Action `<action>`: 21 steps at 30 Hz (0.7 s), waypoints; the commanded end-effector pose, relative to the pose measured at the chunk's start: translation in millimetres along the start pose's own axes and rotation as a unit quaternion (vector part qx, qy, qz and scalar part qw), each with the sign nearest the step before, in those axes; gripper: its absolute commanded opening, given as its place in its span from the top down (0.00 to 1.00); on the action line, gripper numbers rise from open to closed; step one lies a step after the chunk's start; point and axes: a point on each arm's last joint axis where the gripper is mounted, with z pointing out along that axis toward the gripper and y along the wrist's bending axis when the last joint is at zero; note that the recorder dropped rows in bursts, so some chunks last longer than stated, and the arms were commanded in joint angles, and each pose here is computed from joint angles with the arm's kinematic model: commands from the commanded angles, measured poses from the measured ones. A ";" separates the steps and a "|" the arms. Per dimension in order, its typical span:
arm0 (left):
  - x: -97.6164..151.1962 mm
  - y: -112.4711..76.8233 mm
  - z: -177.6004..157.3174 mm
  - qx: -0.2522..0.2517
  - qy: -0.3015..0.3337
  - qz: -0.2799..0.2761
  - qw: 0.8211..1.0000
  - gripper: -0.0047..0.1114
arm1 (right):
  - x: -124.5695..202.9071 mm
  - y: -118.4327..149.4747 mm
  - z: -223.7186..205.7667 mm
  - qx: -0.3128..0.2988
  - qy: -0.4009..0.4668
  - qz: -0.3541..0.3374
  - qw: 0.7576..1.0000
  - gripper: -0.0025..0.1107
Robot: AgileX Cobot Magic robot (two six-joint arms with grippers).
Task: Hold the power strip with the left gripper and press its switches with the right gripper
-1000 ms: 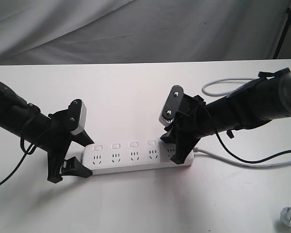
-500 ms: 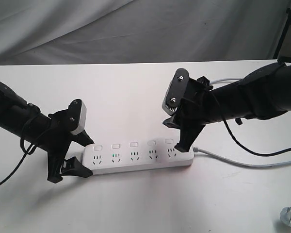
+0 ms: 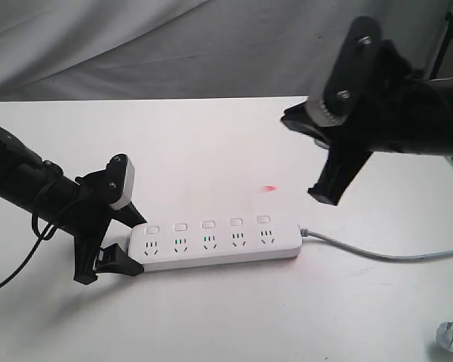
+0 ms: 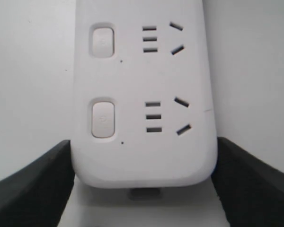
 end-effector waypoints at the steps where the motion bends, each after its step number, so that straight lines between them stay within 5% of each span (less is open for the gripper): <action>1: -1.0 -2.1 1.2 0.006 -0.001 0.003 1.000 0.49 | -15.6 14.4 -68.1 0.061 -0.062 0.041 0.995 0.98; 7: -1.0 -2.1 1.2 0.006 -0.001 0.003 1.000 0.49 | 10.3 69.2 -157.5 0.143 -0.165 0.160 0.963 0.98; 21: -1.0 -2.1 1.2 0.006 -0.001 0.003 1.000 0.49 | 36.5 107.9 -196.0 0.192 -0.249 0.146 0.938 0.98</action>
